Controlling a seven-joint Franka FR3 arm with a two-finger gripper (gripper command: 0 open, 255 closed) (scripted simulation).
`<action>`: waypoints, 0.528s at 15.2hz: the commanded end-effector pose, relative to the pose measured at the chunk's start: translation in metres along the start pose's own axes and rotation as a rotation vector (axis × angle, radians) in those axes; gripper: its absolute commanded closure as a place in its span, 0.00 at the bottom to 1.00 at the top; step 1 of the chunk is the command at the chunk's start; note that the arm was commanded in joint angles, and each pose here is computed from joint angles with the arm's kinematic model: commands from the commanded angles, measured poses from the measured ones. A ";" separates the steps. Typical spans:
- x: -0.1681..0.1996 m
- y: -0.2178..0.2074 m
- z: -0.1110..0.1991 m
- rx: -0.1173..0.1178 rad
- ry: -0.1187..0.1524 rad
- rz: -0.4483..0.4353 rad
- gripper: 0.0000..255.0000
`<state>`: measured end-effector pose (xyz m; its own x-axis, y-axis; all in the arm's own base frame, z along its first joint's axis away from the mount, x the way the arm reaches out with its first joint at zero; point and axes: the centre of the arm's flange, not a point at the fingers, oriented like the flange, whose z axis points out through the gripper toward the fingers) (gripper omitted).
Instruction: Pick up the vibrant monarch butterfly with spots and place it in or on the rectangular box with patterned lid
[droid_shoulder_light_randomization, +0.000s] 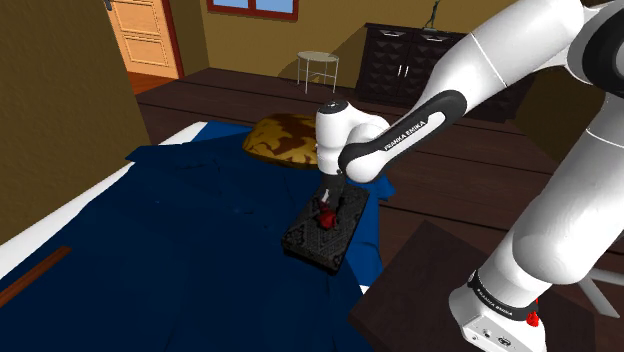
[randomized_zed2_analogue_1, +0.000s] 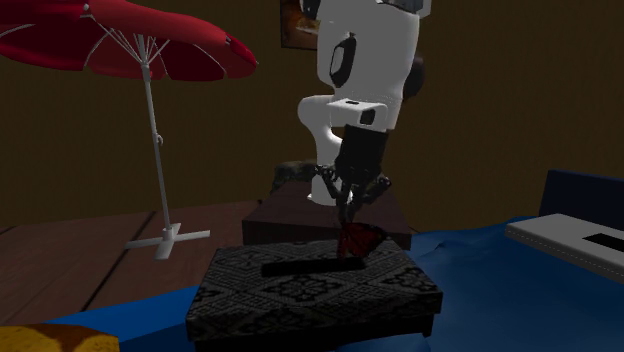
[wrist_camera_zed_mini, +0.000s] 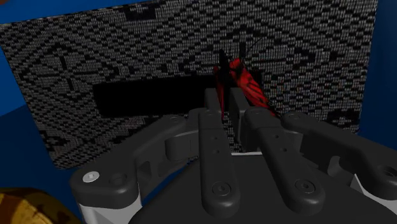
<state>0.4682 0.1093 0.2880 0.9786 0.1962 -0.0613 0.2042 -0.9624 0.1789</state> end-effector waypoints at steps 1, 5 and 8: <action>-0.004 0.025 0.007 0.000 -0.005 -0.002 1.00; -0.005 0.057 0.027 0.000 -0.005 -0.002 1.00; -0.004 0.054 0.043 0.000 -0.005 -0.002 1.00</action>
<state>0.4763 0.0486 0.2668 0.9789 0.1973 -0.0530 0.2038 -0.9621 0.1811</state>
